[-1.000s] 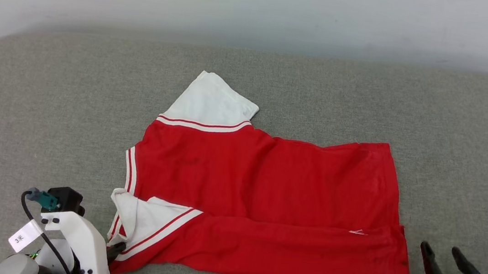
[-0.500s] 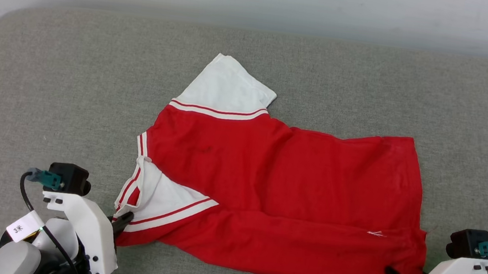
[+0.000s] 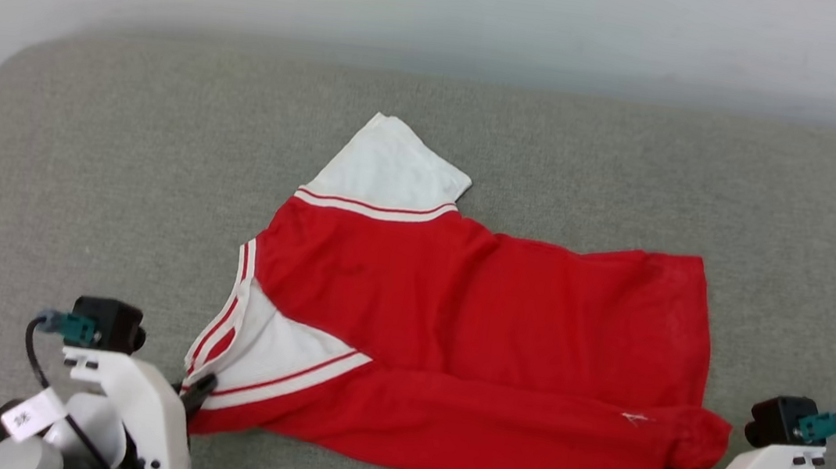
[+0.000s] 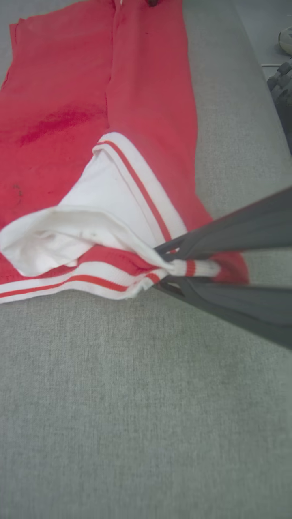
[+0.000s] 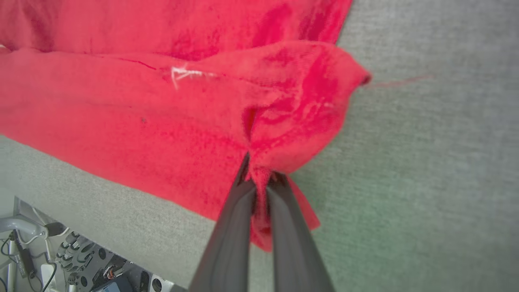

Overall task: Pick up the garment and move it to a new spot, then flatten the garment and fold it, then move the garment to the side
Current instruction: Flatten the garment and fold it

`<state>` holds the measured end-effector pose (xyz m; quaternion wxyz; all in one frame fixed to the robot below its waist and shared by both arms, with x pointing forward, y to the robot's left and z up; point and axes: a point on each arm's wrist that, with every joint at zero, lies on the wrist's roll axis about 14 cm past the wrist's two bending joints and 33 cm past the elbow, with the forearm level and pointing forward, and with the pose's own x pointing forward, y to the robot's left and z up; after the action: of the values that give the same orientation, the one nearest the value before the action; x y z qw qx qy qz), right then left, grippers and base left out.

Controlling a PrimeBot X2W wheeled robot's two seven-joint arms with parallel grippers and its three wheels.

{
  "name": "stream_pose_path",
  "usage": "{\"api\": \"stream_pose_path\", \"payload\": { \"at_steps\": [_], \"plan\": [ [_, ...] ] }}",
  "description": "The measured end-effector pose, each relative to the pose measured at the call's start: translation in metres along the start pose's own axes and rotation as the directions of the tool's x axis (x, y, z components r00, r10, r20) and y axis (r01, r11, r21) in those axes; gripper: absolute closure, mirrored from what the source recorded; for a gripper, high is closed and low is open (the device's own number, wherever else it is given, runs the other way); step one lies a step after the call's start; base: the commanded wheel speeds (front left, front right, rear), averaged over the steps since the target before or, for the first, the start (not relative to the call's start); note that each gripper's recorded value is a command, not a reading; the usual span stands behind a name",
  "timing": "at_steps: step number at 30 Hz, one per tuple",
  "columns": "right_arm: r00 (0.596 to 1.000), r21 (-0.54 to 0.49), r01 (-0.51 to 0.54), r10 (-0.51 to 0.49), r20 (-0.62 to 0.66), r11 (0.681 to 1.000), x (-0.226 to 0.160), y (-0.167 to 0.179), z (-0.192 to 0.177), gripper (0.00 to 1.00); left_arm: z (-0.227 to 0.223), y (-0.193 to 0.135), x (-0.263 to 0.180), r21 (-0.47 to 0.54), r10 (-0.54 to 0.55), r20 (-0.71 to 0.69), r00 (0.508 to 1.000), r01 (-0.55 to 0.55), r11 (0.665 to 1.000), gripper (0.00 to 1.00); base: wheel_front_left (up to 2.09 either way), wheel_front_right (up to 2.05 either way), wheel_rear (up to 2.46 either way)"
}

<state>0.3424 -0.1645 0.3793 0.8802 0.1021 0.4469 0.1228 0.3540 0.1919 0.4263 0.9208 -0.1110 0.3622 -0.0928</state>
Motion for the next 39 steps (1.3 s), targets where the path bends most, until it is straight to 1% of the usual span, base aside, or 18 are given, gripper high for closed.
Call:
{"api": "stream_pose_path", "payload": {
  "at_steps": [5,10,13,18,19,22,23,24,25,26,27,28,30,32,36,38,39],
  "plan": [
    [0.999,-0.008,0.01,-0.01,0.047,1.0,-0.023,0.0,0.0,1.0,-0.009,0.001,-0.022,0.001,0.023,0.011,1.0,-0.023,1.0,1.0,0.0,0.0,0.0],
    [0.998,0.012,0.029,-0.029,0.048,1.0,-0.043,-0.005,-0.017,1.0,-0.024,-0.001,-0.041,-0.019,0.035,0.007,0.999,-0.034,0.999,1.0,0.0,0.0,0.0],
    [0.998,0.03,0.044,-0.046,0.042,0.999,-0.052,-0.008,-0.029,1.0,-0.038,-0.003,-0.048,-0.044,0.036,-0.019,0.999,-0.037,0.998,1.0,0.0,0.0,0.0],
    [0.998,0.085,0.061,-0.062,0.009,0.995,-0.053,-0.011,-0.051,1.0,-0.07,-0.008,-0.045,-0.131,0.014,-0.084,0.996,-0.025,0.991,1.0,0.0,0.0,0.0],
    [0.998,0.088,0.066,-0.067,0.007,0.994,-0.052,-0.012,-0.054,1.0,-0.074,-0.009,-0.043,-0.136,0.01,-0.092,0.996,-0.023,0.99,1.0,0.0,0.0,0.0],
    [0.998,0.114,0.066,-0.067,0.001,0.991,-0.046,-0.01,-0.061,1.0,-0.08,-0.009,-0.037,-0.169,0.002,-0.083,0.997,-0.016,0.985,1.0,0.0,0.0,0.0],
    [0.998,0.12,0.067,-0.068,0.007,0.991,-0.044,-0.01,-0.062,0.76,-0.083,-0.009,-0.034,-0.176,0.0,-0.085,0.996,-0.015,0.984,1.0,0.0,0.0,0.0],
    [0.997,0.124,0.066,-0.068,0.018,0.99,-0.043,-0.01,-0.062,0.07,-0.084,-0.007,-0.032,-0.179,0.007,-0.079,0.997,-0.021,0.984,1.0,0.0,0.0,0.0],
    [0.997,0.118,0.07,-0.074,0.031,0.991,-0.042,-0.01,-0.061,0.0,-0.084,-0.005,-0.03,-0.186,0.011,-0.076,0.997,-0.025,0.982,0.73,0.0,0.0,0.0],
    [0.996,0.116,0.07,-0.076,0.048,0.991,-0.041,-0.01,-0.059,0.0,-0.086,-0.005,-0.028,-0.192,0.009,-0.078,0.997,-0.024,0.981,0.58,0.0,0.0,0.0],
    [0.994,0.112,0.069,-0.078,0.074,0.991,-0.041,-0.01,-0.055,0.0,-0.086,-0.003,-0.027,-0.191,0.016,-0.075,0.997,-0.03,0.981,0.15,0.0,0.0,0.0],
    [0.99,0.107,0.072,-0.084,0.109,0.992,-0.042,-0.01,-0.05,0.0,-0.085,-0.002,-0.026,-0.19,0.022,-0.062,0.998,-0.034,0.981,0.0,0.0,0.0,0.0],
    [0.979,0.096,0.072,-0.089,0.185,0.993,-0.044,-0.009,-0.036,0.0,-0.079,-0.002,-0.025,-0.173,0.022,-0.04,0.999,-0.029,0.985,0.0,0.0,0.0,0.0],
    [0.95,0.074,0.091,-0.109,0.293,0.993,-0.05,-0.012,-0.016,0.0,-0.064,0.001,-0.024,-0.138,0.034,0.016,0.999,-0.031,0.99,0.0,0.0,0.0,0.0],
    [0.853,0.043,0.13,-0.134,0.504,0.991,-0.067,-0.014,0.026,0.0,-0.024,-0.003,-0.024,-0.055,0.03,0.156,0.987,-0.022,0.998,0.0,0.0,0.0,0.0],
    [0.797,0.018,0.162,-0.142,0.587,0.987,-0.076,-0.015,0.043,0.0,-0.002,-0.006,-0.024,-0.015,0.027,0.239,0.971,-0.024,1.0,0.0,0.0,0.0,0.0],
    [0.772,0.015,0.174,-0.146,0.619,0.985,-0.08,-0.015,0.051,0.0,0.01,-0.008,-0.024,-0.011,0.021,0.278,0.96,-0.019,1.0,0.0,0.0,0.0,0.0]
  ]
}}
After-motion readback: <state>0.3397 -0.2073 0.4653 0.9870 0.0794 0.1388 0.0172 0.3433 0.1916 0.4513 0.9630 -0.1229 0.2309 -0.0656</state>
